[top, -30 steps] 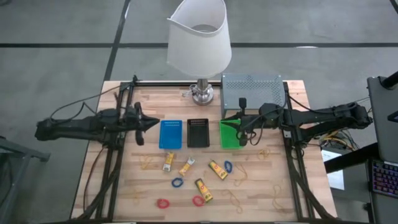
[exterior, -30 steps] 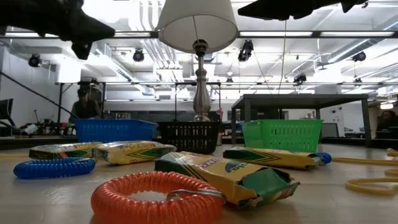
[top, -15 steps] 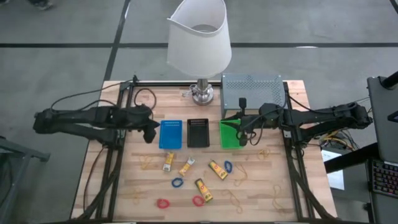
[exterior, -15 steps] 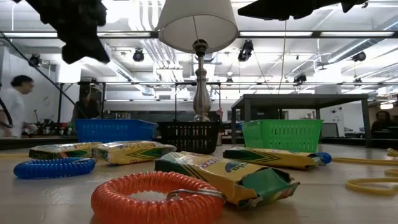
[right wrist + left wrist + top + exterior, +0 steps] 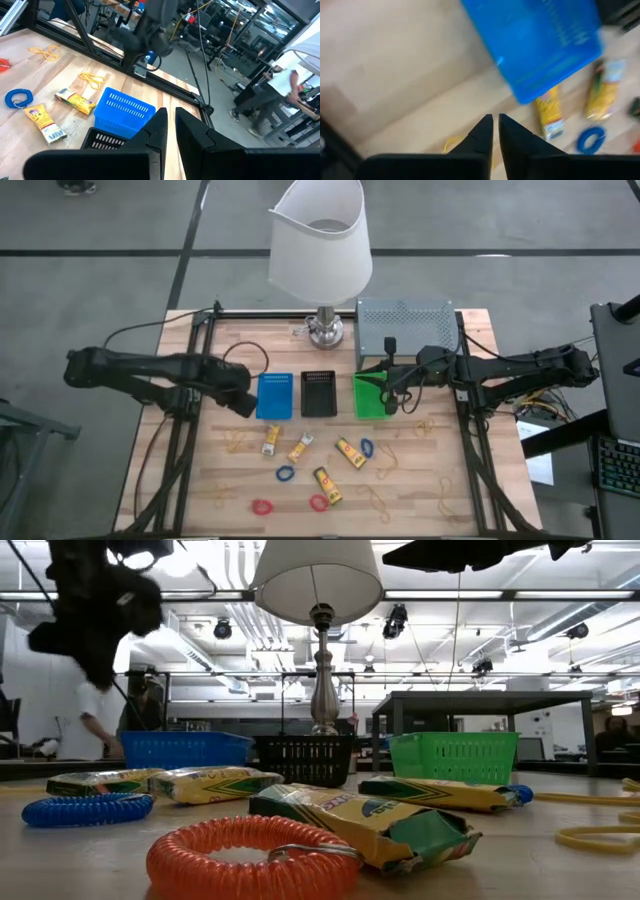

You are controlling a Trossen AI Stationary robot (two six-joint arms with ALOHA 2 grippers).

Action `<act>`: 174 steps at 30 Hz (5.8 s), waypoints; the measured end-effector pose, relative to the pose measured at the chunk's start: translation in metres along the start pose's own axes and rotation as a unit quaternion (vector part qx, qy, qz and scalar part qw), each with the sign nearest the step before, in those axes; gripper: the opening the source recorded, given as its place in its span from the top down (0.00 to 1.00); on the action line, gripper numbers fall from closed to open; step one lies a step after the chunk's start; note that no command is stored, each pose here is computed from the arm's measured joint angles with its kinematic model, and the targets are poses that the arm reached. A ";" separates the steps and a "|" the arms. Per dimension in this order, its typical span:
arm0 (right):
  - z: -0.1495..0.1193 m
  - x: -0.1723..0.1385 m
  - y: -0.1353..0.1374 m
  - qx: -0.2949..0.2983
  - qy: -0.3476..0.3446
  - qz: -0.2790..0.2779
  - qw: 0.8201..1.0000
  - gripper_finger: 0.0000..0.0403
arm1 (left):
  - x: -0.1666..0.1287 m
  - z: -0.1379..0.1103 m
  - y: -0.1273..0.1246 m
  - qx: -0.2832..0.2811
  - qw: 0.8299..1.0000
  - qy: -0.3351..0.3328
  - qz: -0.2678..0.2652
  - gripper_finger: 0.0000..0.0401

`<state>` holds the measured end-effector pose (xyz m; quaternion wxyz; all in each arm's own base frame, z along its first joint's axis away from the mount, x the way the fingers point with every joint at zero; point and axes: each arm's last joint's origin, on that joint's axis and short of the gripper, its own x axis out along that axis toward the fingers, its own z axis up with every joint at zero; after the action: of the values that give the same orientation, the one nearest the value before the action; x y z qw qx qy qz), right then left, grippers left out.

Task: Pick & Place Office Desk Supplies
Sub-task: Put the yellow rubber band into the blue bin

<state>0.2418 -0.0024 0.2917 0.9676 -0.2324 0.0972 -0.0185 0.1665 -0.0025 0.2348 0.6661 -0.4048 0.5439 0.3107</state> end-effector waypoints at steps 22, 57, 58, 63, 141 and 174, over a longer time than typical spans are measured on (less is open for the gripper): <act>0.000 0.000 0.000 0.000 0.000 0.000 1.000 0.92 | 0.046 -0.020 -0.016 0.071 0.994 0.076 0.041 0.47; 0.000 0.000 0.000 0.000 0.000 0.000 1.000 0.92 | 0.112 -0.038 -0.041 0.154 0.967 0.177 0.103 0.55; 0.000 0.000 0.000 0.000 0.000 0.000 1.000 0.92 | 0.112 -0.038 -0.041 0.154 0.966 0.178 0.104 0.55; 0.000 0.000 0.000 0.000 0.000 0.000 1.000 0.92 | 0.113 -0.038 -0.042 0.153 0.966 0.179 0.105 0.58; 0.000 0.000 0.000 0.000 0.000 0.000 1.000 0.92 | -0.050 -0.021 -0.023 0.078 0.979 -0.186 -0.015 1.00; 0.000 0.000 0.000 0.000 0.000 0.000 1.000 0.92 | -0.034 -0.006 -0.041 0.135 0.920 -0.368 -0.030 1.00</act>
<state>0.2419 -0.0024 0.2915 0.9676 -0.2323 0.0975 -0.0183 0.1914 -0.0263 0.2759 0.8763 -0.1847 0.2851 0.3415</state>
